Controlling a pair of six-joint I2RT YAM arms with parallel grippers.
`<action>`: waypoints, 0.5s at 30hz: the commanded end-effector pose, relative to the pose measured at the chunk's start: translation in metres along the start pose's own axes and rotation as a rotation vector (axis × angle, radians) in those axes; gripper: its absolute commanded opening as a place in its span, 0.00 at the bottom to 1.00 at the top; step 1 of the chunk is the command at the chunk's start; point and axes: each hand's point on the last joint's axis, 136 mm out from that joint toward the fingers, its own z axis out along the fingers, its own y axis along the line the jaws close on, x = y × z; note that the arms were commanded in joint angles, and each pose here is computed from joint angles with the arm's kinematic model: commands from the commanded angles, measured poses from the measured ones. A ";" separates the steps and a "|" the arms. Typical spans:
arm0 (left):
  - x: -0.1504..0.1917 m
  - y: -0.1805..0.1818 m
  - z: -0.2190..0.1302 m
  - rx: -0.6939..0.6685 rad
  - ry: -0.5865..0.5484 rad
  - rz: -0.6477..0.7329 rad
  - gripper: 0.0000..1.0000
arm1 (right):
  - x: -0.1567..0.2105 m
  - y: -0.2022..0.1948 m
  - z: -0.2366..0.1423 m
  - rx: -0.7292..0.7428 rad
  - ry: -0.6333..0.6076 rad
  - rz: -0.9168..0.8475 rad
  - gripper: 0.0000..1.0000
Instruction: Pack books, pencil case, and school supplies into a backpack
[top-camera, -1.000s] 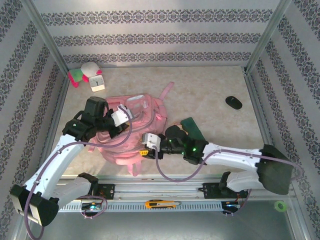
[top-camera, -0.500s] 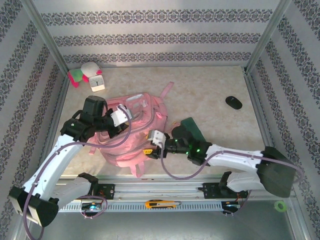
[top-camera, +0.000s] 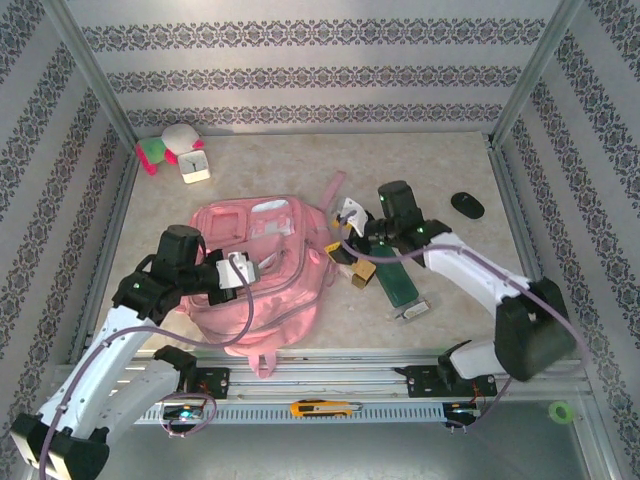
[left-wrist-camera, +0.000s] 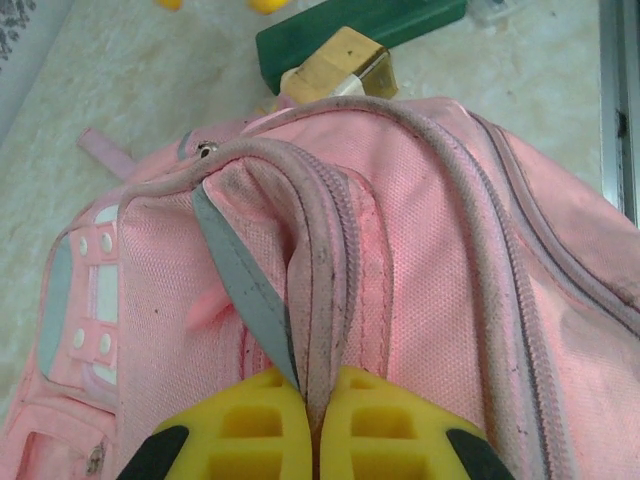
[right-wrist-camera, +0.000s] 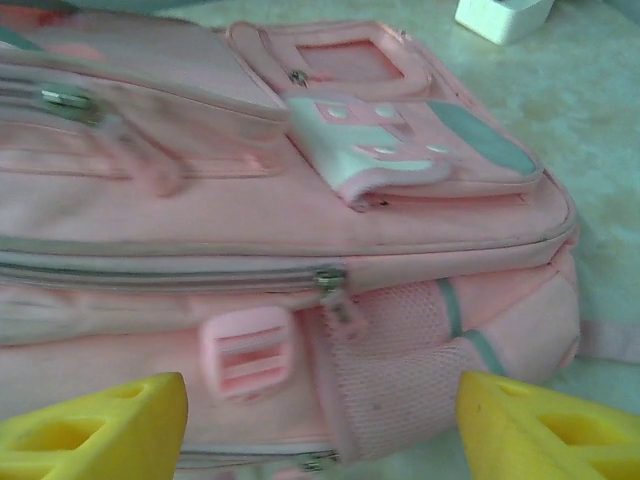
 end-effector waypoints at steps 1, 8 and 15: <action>-0.022 0.002 -0.014 -0.050 -0.094 0.209 0.00 | 0.002 0.007 0.010 -0.124 0.039 -0.100 0.71; -0.012 -0.005 -0.018 -0.072 -0.059 0.274 0.00 | 0.010 0.004 0.053 -0.239 0.150 -0.196 0.71; -0.018 0.006 -0.018 -0.115 -0.079 0.267 0.00 | 0.028 0.018 0.065 -0.376 0.243 -0.146 0.69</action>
